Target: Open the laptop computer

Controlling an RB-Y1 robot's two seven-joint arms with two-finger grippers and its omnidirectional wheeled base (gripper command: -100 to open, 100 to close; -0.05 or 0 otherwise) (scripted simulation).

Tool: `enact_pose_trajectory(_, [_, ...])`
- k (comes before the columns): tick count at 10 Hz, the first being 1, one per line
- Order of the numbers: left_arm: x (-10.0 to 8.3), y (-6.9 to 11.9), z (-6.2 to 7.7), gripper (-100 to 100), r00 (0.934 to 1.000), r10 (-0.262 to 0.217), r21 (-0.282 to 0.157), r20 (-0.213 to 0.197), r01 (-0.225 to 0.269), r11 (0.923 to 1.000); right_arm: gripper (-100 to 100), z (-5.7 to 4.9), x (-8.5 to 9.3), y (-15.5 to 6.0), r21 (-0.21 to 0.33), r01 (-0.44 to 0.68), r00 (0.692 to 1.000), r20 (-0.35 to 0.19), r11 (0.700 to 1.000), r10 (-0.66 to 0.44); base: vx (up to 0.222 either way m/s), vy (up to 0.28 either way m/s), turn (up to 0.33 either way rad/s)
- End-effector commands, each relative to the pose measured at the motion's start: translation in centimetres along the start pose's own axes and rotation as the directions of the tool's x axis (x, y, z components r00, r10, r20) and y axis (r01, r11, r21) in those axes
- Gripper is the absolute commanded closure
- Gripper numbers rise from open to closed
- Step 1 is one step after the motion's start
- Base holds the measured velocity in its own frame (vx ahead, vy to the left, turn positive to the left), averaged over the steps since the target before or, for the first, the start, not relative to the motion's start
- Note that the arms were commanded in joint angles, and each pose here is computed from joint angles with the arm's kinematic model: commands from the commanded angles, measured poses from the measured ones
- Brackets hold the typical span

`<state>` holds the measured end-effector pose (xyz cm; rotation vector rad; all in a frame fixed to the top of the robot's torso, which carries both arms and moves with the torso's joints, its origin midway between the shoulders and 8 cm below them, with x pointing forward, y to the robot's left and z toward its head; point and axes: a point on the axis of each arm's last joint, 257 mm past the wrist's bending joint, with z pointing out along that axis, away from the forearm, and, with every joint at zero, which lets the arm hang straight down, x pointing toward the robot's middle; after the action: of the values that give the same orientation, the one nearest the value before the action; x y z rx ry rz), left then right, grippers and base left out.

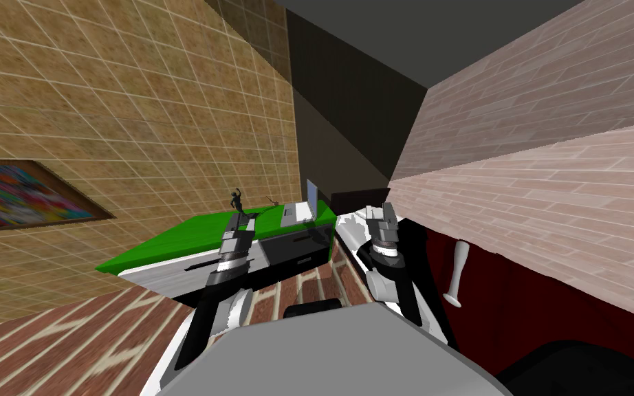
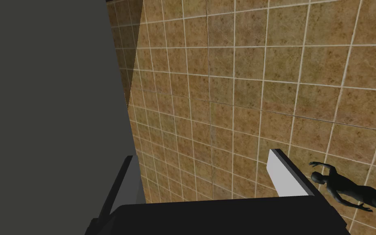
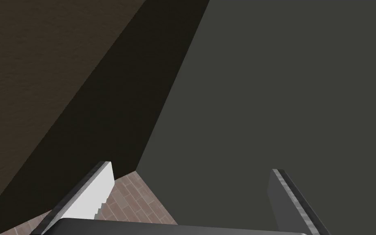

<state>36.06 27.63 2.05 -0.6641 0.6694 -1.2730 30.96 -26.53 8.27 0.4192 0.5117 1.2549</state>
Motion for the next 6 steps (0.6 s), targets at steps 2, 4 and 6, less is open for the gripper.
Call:
enact_pose_trajectory(2, [0.0, 0.0, 0.0, 0, 1.0, 0.0, 0.0, 0.0, 0.0, 1.0, 0, 0.0, 0.0, 0.0, 0.0, 0.0, 1.0, 0.0, 1.0, 0.0, 0.0, 0.0, 0.0])
enact_pose_trajectory(4, [0.0, -0.01, 0.0, 0, 1.0, 0.0, 0.0, 0.0, 0.0, 1.0, 0, 0.0, 0.0, 0.01, 0.0, 0.0, 1.0, 0.0, 1.0, 0.0, 0.0, 0.0, 0.0])
enact_pose_trajectory(6, [0.0, -0.01, 0.0, 0, 1.0, 0.0, 0.0, 0.0, 0.0, 1.0, 0, 0.0, 0.0, 0.01, 0.0, 0.0, 1.0, 0.0, 1.0, 0.0, 0.0, 0.0, 0.0])
